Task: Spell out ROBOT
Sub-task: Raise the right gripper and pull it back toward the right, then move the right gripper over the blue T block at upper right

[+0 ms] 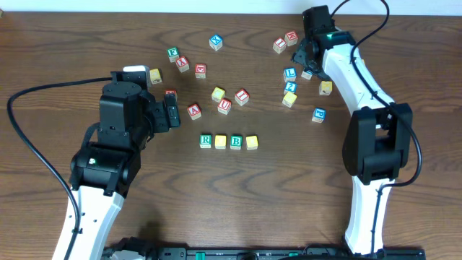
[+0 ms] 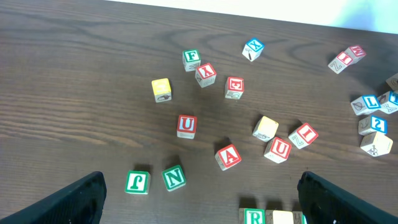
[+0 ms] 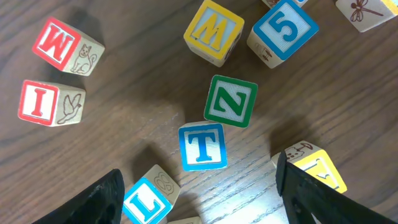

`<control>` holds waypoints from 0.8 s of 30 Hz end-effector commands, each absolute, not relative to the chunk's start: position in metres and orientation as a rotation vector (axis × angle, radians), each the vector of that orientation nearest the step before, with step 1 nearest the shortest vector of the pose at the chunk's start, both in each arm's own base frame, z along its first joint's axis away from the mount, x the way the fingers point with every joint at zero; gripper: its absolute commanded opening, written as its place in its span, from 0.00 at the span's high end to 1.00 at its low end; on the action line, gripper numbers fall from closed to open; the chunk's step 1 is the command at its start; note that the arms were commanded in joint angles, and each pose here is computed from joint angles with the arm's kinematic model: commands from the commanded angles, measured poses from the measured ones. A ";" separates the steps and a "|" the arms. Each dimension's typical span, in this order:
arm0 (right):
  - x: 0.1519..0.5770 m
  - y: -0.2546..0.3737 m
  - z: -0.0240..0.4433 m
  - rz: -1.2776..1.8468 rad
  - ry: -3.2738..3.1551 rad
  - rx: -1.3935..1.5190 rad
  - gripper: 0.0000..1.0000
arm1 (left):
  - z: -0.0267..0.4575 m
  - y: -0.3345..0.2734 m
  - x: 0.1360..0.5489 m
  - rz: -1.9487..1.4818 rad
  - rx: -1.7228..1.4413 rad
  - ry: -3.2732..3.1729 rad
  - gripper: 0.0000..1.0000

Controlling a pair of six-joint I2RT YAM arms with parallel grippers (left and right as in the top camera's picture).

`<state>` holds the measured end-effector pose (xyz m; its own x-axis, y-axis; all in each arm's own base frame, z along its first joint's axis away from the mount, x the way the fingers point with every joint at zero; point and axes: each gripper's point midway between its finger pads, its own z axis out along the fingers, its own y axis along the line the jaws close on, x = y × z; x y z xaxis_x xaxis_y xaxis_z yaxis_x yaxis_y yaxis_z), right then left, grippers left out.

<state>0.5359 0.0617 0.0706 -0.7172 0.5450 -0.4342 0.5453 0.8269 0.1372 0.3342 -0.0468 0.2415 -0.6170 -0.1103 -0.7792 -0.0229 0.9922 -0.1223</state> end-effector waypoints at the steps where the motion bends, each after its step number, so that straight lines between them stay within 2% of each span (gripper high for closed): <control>1: 0.540 0.055 0.069 -0.035 2.540 0.794 0.27 | 0.245 -0.045 0.334 -0.118 -0.096 2.224 0.03; 14: 0.545 0.051 0.071 -0.061 2.517 0.775 0.27 | 0.245 -0.045 0.334 -0.118 -0.096 2.224 0.04; 19: 0.545 0.054 0.045 -0.078 2.562 0.748 0.28 | 0.245 -0.045 0.334 -0.118 -0.096 2.224 0.04; 24: 0.548 0.055 0.044 -0.072 2.550 0.747 0.28 | 0.245 -0.045 0.334 -0.118 -0.096 2.224 0.04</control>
